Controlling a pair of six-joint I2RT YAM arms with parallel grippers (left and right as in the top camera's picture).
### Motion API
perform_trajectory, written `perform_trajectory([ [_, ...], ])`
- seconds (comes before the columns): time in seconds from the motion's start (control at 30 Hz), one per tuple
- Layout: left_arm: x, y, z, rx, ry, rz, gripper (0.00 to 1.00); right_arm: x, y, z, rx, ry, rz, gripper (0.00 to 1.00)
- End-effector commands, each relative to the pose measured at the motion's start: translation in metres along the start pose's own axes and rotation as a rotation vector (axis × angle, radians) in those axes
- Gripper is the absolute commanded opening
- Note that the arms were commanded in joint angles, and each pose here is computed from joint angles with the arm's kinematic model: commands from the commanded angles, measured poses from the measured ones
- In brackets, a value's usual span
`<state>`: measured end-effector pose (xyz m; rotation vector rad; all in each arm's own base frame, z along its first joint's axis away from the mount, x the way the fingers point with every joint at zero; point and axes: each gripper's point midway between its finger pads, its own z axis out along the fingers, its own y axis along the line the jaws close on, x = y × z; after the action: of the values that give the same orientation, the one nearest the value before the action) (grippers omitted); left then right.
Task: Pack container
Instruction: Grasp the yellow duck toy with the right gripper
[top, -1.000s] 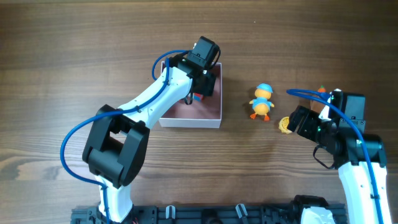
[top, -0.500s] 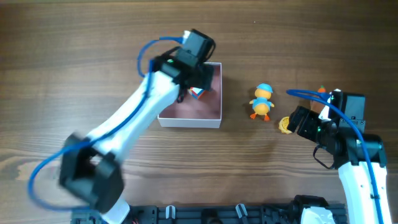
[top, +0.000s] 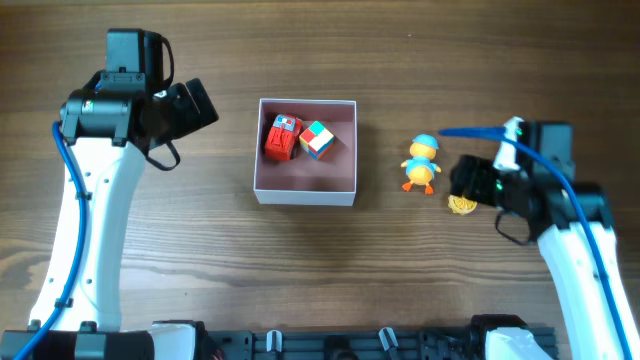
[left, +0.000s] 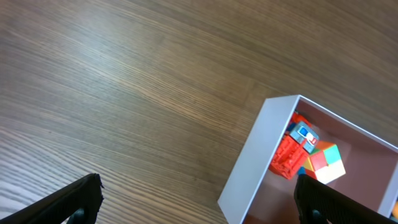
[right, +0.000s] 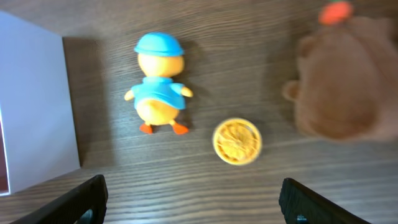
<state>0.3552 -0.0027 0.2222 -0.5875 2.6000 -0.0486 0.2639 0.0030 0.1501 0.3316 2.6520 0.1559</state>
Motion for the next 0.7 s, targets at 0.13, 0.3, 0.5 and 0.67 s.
perform_trajectory([
  [0.13,0.005,-0.007,-0.001,0.05,0.025,0.033,1.0,-0.038,0.05,0.081,0.012,0.135,-0.036,0.94],
  [0.3,0.005,-0.007,-0.001,0.05,0.025,0.033,1.0,-0.023,0.043,0.128,0.066,0.234,0.039,0.96],
  [0.5,0.005,-0.007,0.0,0.049,0.026,0.033,1.0,-0.017,0.04,0.159,0.081,0.265,0.058,0.96],
  [0.67,0.005,-0.007,0.0,0.049,0.026,0.033,1.0,-0.004,0.036,0.173,0.094,0.316,0.01,0.91],
])
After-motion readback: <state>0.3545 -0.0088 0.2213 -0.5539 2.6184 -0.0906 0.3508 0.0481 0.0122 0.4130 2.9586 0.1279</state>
